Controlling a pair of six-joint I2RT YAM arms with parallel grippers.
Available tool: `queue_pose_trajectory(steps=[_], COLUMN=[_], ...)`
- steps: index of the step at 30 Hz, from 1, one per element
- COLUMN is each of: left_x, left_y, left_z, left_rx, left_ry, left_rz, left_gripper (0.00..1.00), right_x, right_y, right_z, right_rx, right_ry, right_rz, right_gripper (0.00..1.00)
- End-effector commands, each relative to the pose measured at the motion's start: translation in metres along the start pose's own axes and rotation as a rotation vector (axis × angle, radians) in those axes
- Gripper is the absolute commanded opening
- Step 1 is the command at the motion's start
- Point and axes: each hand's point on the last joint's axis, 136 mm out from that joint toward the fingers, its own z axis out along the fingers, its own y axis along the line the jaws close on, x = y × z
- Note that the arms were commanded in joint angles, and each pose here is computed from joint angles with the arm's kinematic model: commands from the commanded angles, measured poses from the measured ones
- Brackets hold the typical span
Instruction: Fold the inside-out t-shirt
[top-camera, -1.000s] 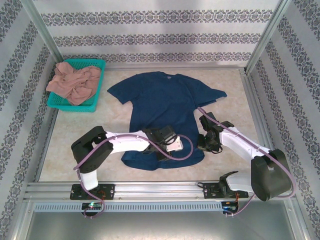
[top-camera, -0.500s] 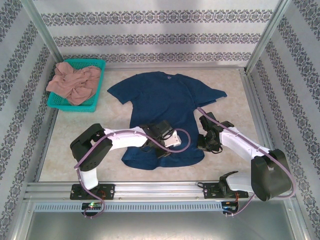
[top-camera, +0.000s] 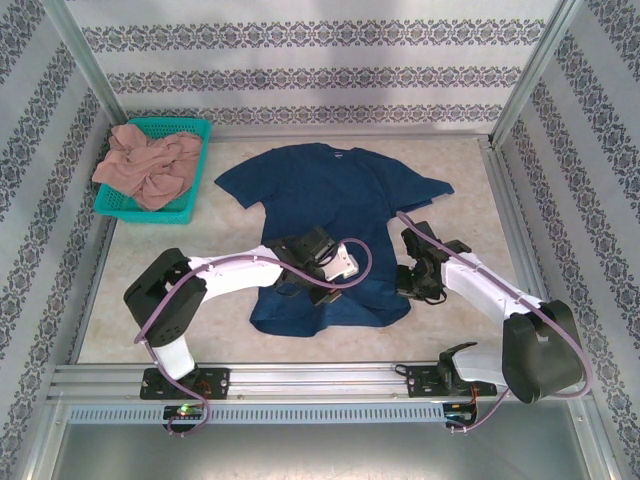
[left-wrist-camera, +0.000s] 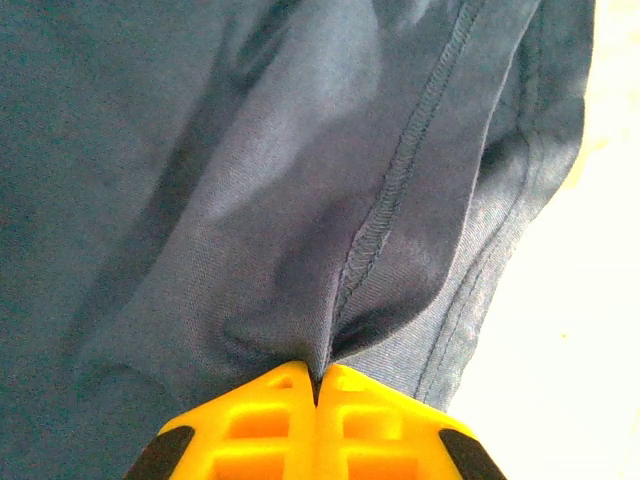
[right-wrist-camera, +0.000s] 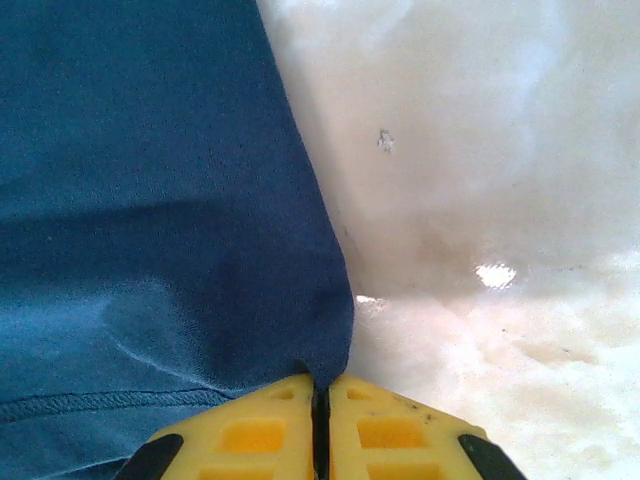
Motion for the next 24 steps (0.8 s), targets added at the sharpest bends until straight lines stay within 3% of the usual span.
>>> queue_pose_trajectory(steps=[1,9,24], left_x=[-0.005,0.007,0.007], left_y=[0.0,0.011,0.018], left_z=[-0.002,0.005,0.001], left_rx=[0.031,-0.016,-0.032], left_ry=[-0.015,0.056,0.038], left_rz=[-0.018,-0.016,-0.038], left_gripper=[0.05,0.11,0.27], right_x=[-0.009,-0.013,-0.009], right_y=[-0.001,-0.003,-0.005], right_z=[-0.009,-0.011,-0.009], right_rx=[0.016,0.016,0.017], right_ry=[-0.025,-0.03,-0.02], right_rz=[-0.022,-0.022,-0.017], right_gripper=[0.12,0.12,0.12])
